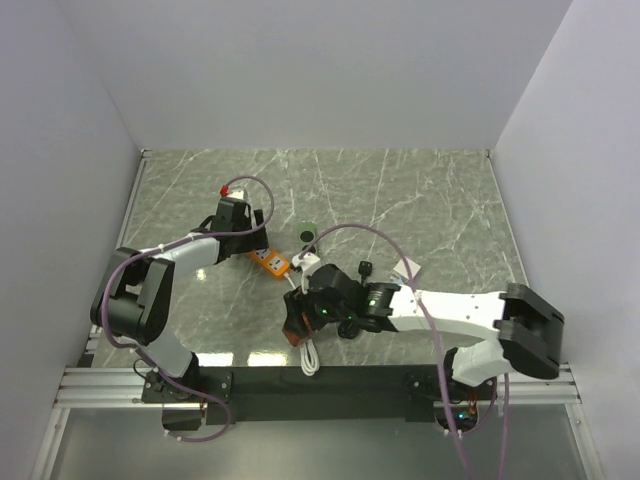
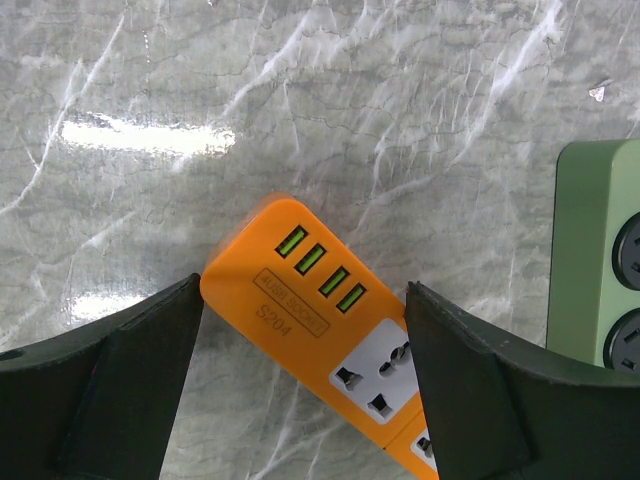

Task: Insert the plug

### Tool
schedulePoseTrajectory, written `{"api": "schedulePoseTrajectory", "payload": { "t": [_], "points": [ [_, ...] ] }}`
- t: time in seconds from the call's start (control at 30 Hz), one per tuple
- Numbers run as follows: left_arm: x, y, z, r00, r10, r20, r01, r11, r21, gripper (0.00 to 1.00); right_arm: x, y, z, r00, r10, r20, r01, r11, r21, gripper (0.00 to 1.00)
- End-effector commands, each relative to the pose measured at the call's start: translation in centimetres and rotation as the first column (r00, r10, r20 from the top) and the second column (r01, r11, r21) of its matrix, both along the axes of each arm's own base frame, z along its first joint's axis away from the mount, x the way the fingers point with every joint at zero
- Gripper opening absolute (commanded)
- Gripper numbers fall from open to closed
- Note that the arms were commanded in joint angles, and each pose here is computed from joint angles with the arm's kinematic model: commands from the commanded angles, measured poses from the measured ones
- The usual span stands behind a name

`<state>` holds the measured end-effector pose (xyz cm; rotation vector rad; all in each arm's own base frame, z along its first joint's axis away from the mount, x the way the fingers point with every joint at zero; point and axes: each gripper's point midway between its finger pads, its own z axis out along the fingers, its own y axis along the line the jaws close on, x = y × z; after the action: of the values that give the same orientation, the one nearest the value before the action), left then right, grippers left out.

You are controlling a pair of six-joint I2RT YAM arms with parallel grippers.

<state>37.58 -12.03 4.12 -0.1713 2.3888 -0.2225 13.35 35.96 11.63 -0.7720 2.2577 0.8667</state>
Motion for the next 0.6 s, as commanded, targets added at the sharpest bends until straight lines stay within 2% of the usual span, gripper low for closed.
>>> {"api": "schedulePoseTrajectory", "payload": {
  "t": [0.0,0.2,0.33,0.4,0.57],
  "points": [
    [-0.3,0.2,0.9,1.0,0.003,0.021,-0.003,1.0,0.006,0.88,-1.9,1.4,-2.2,0.992,0.071,-0.102,-0.071,0.997,0.004,0.0],
    [-0.5,0.3,1.2,0.999,0.008,0.036,-0.008,1.0,0.001,0.88,-1.5,-0.8,-6.0,0.99,-0.011,-0.143,-0.01,0.989,-0.15,0.0],
    [-0.8,0.3,1.3,0.999,0.009,0.039,-0.009,1.0,-0.008,0.88,1.2,-3.9,-6.6,0.985,-0.157,-0.079,0.133,0.96,-0.245,0.0],
    [-1.1,0.2,1.3,0.999,0.01,0.041,-0.009,1.0,-0.018,0.88,2.8,-6.0,-7.0,0.97,-0.242,-0.027,0.222,0.925,-0.309,0.0],
    [-1.9,-0.5,1.4,0.998,0.006,0.056,-0.004,0.999,-0.034,0.88,5.6,-8.8,-6.8,0.932,-0.356,0.058,0.353,0.865,-0.358,0.0]
  ]
}}
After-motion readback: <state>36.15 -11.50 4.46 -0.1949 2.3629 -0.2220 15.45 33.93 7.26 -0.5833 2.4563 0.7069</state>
